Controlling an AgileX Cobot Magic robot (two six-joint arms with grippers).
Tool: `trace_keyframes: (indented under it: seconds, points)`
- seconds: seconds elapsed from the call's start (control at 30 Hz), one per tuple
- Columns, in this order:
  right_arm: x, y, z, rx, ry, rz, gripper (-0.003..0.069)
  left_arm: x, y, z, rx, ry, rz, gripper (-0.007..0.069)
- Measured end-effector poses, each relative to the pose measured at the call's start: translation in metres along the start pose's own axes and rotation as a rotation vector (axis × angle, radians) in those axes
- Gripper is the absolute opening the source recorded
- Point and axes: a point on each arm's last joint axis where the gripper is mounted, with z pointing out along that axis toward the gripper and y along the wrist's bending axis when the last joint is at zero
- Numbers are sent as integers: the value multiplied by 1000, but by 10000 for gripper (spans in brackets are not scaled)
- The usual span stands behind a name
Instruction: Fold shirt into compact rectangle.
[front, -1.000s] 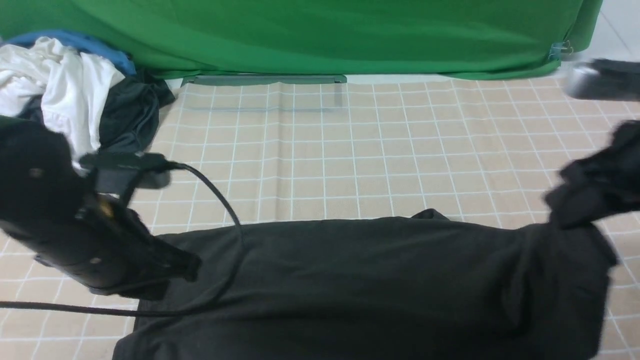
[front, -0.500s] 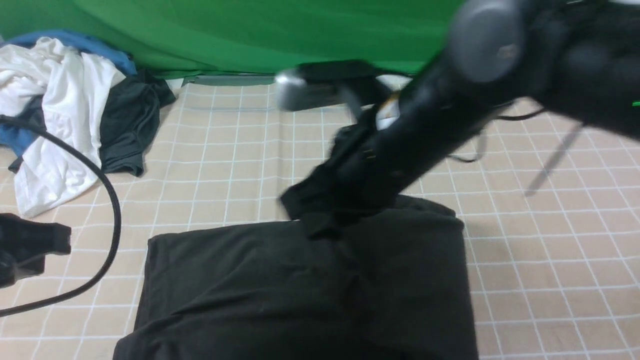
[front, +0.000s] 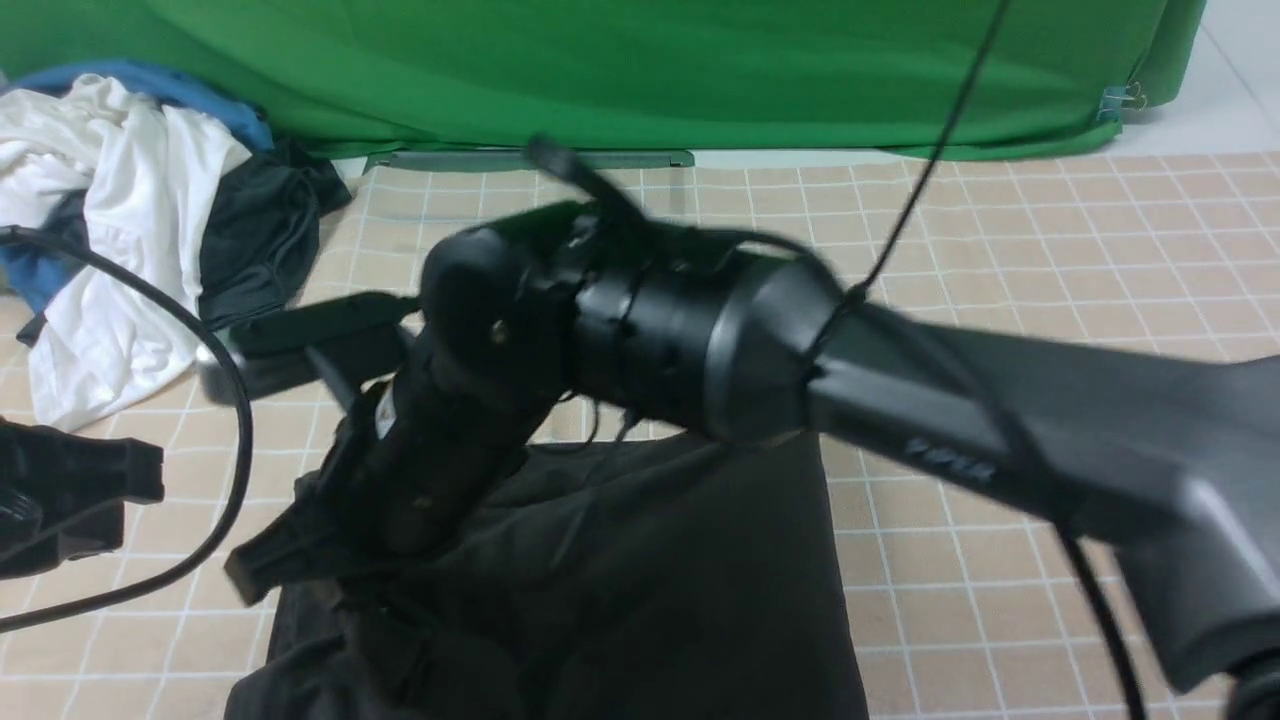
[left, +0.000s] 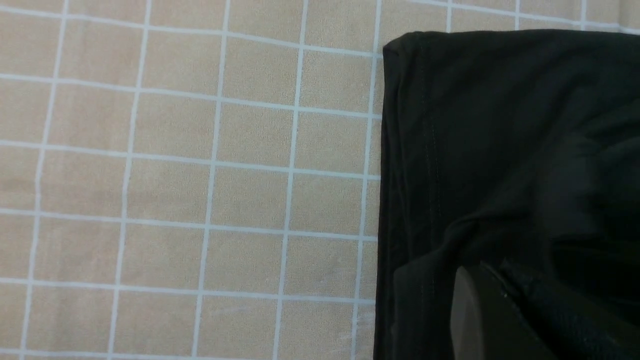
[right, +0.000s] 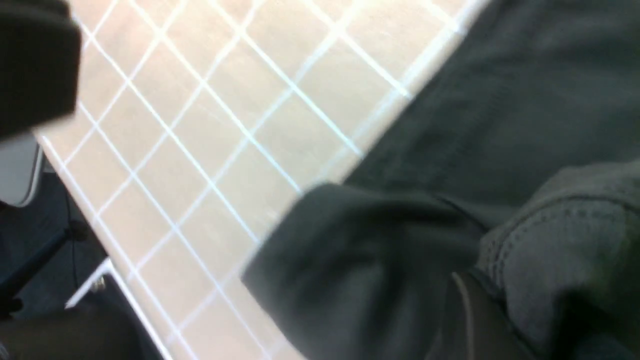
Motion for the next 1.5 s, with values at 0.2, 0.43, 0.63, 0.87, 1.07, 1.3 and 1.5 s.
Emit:
trace_keyframes:
  seconds: [0.2, 0.43, 0.63, 0.87, 1.07, 1.3, 1.5]
  points:
    - [-5, 5, 1, -10, 1, -84, 484, 1, 0, 0, 0, 6, 3, 19]
    - [-30, -30, -55, 142, 80, -298, 393, 0, -2, 0, 25, 7, -1, 19]
    - [-39, -80, -76, 219, 124, -414, 334, 4, -11, 31, 144, 80, -34, 19]
    - [-26, -91, -56, 207, 225, -492, 407, 11, -17, 83, 249, 147, -65, 19]
    - [-24, -93, -54, 208, 238, -503, 353, 6, -32, 108, 418, 167, -74, 19]
    - [-23, -95, -48, 191, 247, -513, 374, 26, -30, 145, 235, 379, -8, 19]
    - [-20, -96, -35, 138, 263, -533, 434, 33, -18, 150, 95, 417, -59, 19]
